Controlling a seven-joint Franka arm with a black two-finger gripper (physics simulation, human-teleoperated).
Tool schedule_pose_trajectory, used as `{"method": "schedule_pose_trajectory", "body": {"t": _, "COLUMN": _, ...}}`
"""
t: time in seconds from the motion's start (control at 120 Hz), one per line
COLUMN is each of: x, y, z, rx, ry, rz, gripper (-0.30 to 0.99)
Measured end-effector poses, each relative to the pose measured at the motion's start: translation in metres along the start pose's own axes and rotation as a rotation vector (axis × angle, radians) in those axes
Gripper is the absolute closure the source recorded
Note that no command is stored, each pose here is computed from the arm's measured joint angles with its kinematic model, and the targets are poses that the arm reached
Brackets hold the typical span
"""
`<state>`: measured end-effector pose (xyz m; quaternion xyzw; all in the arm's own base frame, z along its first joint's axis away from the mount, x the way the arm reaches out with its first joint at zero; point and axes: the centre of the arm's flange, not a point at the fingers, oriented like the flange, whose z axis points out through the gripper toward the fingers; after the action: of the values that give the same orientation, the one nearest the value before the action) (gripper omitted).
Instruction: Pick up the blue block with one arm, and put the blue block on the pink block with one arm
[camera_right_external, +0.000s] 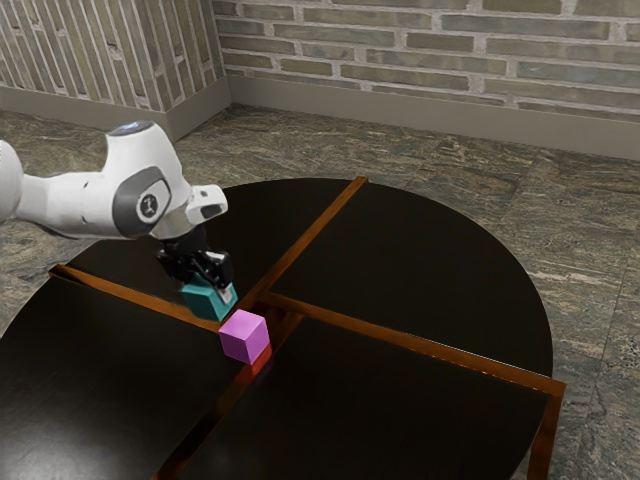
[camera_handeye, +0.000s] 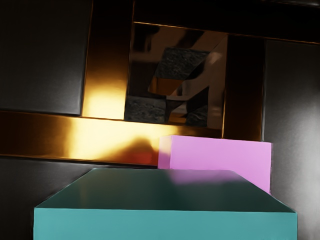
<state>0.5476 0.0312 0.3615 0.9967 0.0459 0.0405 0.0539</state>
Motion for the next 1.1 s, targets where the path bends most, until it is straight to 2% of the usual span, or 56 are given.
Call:
{"method": "schedule_pose_trajectory", "body": {"t": 0.217, "x": -0.006, "y": 0.05, "z": 0.022, "rx": 0.003, "ry": -0.021, "rz": -0.014, "gripper": 0.32}}
{"method": "schedule_pose_trajectory", "body": {"t": 0.575, "x": 0.013, "y": 0.039, "z": 0.027, "rx": 0.077, "ry": -0.038, "rz": -0.05, "gripper": 0.31}}
{"method": "schedule_pose_trajectory", "body": {"t": 1.1, "x": 0.018, "y": 0.039, "z": 0.034, "rx": 0.085, "ry": -0.084, "rz": 0.025, "gripper": 0.31}}
